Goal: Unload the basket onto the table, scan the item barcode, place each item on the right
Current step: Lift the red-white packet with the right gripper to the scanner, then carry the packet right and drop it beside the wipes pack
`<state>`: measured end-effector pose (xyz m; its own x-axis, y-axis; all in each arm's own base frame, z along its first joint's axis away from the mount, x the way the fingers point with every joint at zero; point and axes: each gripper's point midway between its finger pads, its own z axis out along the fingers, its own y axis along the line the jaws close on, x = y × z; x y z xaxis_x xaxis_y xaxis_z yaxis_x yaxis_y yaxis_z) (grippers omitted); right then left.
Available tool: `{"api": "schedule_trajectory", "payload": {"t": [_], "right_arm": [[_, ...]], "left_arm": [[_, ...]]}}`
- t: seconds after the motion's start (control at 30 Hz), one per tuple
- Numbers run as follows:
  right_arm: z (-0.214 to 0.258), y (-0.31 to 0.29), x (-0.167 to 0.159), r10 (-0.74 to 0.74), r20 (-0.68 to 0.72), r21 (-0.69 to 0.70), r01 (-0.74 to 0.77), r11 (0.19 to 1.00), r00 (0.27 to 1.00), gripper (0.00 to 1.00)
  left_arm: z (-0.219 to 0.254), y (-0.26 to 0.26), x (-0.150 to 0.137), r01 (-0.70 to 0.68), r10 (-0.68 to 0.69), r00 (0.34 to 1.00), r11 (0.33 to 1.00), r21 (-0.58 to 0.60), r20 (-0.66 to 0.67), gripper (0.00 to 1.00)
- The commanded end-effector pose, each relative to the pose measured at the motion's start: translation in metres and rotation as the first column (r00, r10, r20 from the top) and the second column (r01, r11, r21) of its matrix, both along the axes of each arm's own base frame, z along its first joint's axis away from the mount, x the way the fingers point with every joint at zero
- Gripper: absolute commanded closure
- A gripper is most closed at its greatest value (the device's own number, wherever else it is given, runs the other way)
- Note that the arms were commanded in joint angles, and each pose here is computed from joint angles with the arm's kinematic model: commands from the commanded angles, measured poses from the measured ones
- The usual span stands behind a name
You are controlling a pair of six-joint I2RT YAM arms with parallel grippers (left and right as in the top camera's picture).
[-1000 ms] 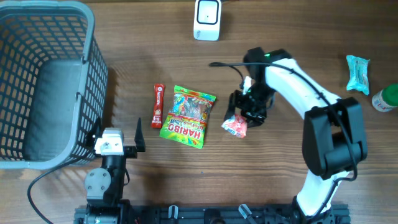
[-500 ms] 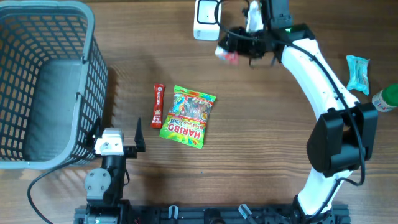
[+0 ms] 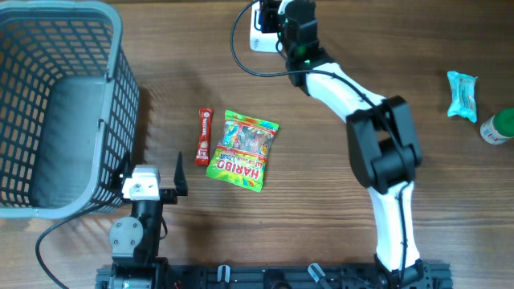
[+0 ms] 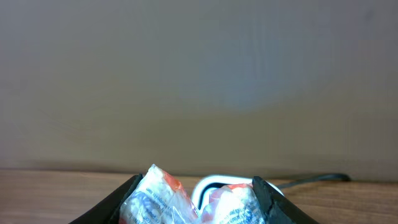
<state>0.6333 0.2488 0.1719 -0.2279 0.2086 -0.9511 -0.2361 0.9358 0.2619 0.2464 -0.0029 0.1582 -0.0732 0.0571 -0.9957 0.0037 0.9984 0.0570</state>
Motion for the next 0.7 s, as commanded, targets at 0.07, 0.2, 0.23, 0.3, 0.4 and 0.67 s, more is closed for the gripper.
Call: {"api": "schedule_trajectory", "payload": {"t": [0.07,0.2,0.23,0.3,0.4,0.67], "right_arm": [[-0.033,0.001,0.025,-0.121,0.002,-0.178,0.119,0.977,0.993,0.46],[-0.009,-0.012,0.026,-0.182,-0.034,-0.219,0.17,0.961,0.983,0.49],[0.008,-0.023,0.022,-0.229,-0.045,-0.243,0.212,0.947,0.972,0.52],[0.049,-0.061,0.001,-0.37,-0.061,-0.338,0.33,0.881,0.927,0.53],[0.08,-0.142,-0.041,-0.555,-0.128,-0.513,0.424,0.746,0.822,0.53],[-0.066,-0.368,-0.102,-0.607,-0.631,-0.483,0.368,0.795,0.483,0.47]], "left_arm": [[0.0,0.0,0.0,-0.001,0.001,1.0,1.0,-0.006,0.003,0.0],[0.0,0.0,0.0,-0.001,0.001,1.0,1.0,-0.006,0.003,0.0],[0.0,0.0,0.0,-0.001,0.001,1.0,1.0,-0.006,0.003,0.0],[0.0,0.0,0.0,-0.001,0.001,1.0,1.0,-0.006,0.003,0.0],[0.0,0.0,0.0,-0.001,0.001,1.0,1.0,-0.006,0.003,0.0],[0.0,0.0,0.0,-0.001,0.001,1.0,1.0,-0.006,0.003,0.0]]}}
